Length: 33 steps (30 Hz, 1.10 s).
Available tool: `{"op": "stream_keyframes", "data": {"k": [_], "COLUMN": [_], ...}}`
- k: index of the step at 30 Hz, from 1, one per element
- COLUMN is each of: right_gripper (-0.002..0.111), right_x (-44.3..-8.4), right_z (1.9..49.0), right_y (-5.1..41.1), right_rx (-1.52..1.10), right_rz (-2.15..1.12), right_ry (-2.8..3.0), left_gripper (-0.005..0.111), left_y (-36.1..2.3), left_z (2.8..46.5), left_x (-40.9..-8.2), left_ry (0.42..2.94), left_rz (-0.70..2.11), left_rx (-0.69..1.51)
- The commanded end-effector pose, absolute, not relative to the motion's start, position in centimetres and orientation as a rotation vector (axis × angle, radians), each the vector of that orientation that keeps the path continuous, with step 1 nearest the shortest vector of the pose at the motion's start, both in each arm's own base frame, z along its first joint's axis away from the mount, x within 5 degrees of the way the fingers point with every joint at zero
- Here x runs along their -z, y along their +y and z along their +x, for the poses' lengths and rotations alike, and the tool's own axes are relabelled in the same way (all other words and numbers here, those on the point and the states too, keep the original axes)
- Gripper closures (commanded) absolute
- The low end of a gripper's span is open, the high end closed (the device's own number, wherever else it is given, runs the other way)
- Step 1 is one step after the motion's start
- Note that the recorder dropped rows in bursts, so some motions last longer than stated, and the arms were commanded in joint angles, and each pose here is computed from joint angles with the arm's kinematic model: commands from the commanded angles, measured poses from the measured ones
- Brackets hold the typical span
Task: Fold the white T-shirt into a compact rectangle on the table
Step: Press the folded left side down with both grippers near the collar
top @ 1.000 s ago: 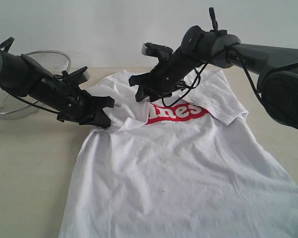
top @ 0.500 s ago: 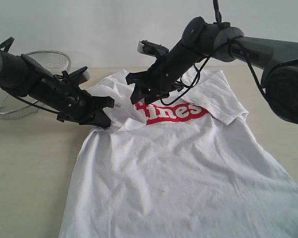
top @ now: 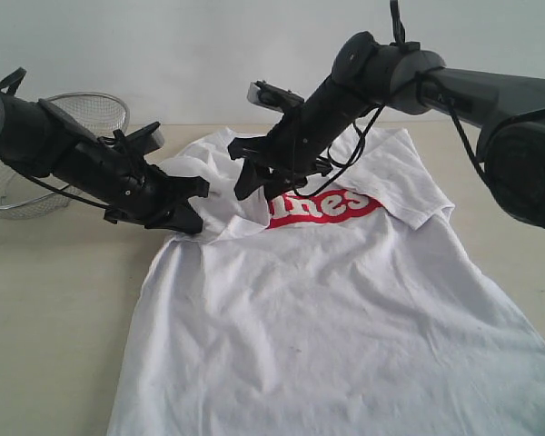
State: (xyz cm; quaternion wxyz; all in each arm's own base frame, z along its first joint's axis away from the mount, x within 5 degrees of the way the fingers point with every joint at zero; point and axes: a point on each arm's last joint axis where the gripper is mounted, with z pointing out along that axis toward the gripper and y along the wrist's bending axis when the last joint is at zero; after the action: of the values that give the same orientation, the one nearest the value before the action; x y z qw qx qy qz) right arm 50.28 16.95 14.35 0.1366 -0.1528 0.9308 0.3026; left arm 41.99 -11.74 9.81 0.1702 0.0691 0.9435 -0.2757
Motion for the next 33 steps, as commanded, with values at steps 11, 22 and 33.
{"op": "stream_keyframes", "data": {"k": [11,22,33], "right_gripper": [0.066,0.105,0.109], "right_x": [-12.6,-12.4,-16.0], "right_z": [51.2,51.8,51.7], "right_y": [17.3,17.8,17.4], "right_rx": [-0.881,-0.855,-0.786], "right_rz": [-0.379,-0.341,-0.429], "right_ry": [2.638,2.575,2.513], "left_gripper": [0.102,0.102,0.102], "left_y": [-11.9,-11.9,-11.7], "left_z": [41.9,41.9,41.9], "left_x": [-9.6,-9.6,-9.5], "left_ry": [2.69,2.69,2.687], "left_rz": [0.195,0.195,0.194], "left_rx": [0.781,0.781,0.766]}}
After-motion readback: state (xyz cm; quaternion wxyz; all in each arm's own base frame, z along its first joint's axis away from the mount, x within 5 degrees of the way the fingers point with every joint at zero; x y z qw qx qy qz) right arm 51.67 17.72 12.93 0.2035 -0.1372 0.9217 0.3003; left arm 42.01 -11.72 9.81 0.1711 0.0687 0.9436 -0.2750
